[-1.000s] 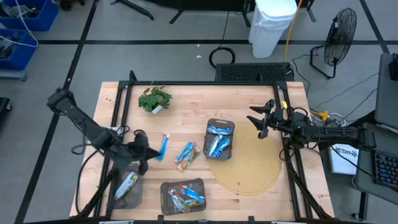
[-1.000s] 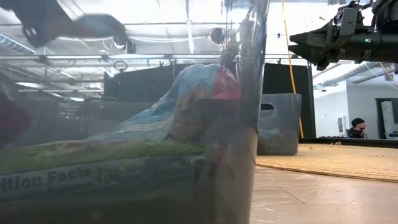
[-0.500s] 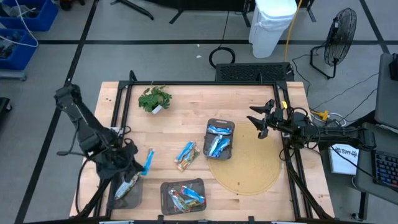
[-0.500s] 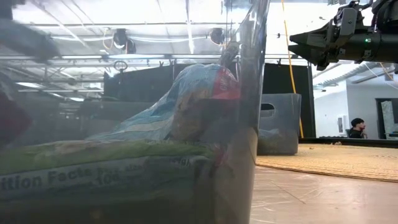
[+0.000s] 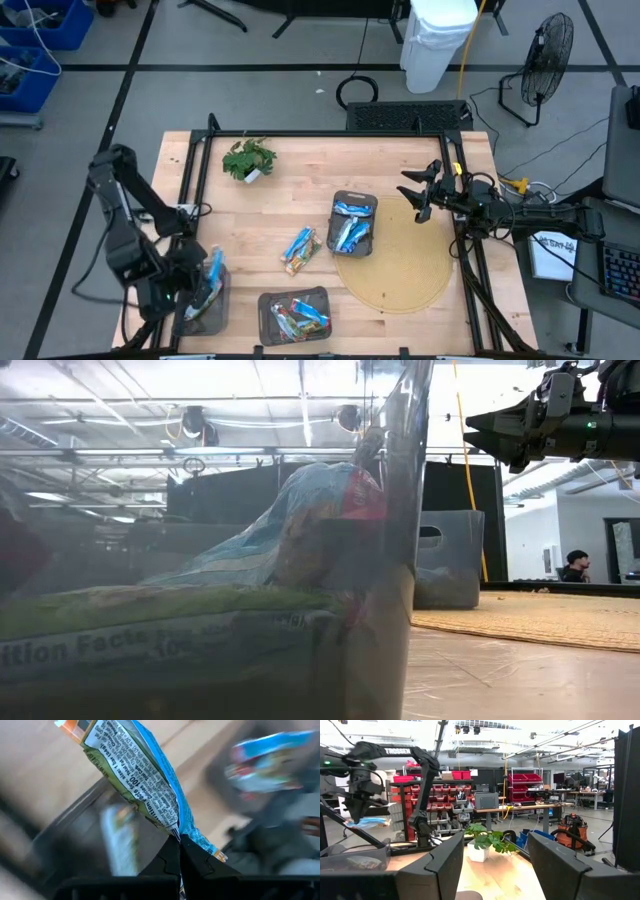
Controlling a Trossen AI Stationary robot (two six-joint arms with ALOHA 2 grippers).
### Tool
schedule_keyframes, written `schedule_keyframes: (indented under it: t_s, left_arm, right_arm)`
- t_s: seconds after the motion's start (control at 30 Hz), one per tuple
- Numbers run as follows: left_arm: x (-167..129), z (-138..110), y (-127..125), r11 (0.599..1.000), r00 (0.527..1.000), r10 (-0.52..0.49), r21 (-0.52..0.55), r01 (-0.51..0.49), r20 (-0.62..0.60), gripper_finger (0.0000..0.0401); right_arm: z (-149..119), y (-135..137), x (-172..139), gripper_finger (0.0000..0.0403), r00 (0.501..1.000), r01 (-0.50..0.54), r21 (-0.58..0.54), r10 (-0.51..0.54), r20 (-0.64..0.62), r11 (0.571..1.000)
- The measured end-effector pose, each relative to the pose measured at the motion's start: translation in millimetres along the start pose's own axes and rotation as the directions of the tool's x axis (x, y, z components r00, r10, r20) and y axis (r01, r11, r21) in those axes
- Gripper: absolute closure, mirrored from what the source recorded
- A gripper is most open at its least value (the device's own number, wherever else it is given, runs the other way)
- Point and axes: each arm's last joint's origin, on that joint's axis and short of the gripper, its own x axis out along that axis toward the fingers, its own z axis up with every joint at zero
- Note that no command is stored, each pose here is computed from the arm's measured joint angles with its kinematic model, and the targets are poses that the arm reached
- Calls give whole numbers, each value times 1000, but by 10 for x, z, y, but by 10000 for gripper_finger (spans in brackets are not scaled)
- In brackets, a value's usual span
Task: Pick and place Granola Bars by type
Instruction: Put the left yellow granola bar into the bottom left black bin
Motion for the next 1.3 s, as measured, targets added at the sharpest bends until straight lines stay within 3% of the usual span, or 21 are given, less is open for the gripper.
schedule_keyframes:
  t_s: [0.13,0.27,0.43,0.67,0.87,1.3]
  left_arm:
    - [-29,-134,-102,975,978,184,-108,-195,-103,401]
    - [37,-272,-200,944,958,241,-192,-268,-154,401]
    - [197,-398,-250,872,908,347,-274,-405,-236,401]
    - [401,-489,-383,892,934,300,-291,-346,-193,401]
    - [589,-512,-469,867,912,336,-302,-397,-234,401]
    - [647,-508,-487,873,918,340,-294,-389,-204,387]
  right_arm:
    - [1,0,0,193,1000,0,0,0,1,1000]
    - [1,0,0,193,1000,0,0,0,0,1000]
    - [1,0,0,193,1000,0,0,0,1,1000]
    - [1,0,0,193,1000,0,0,0,1,1000]
    - [1,0,0,193,1000,0,0,0,0,1000]
    - [1,0,0,193,1000,0,0,0,1,1000]
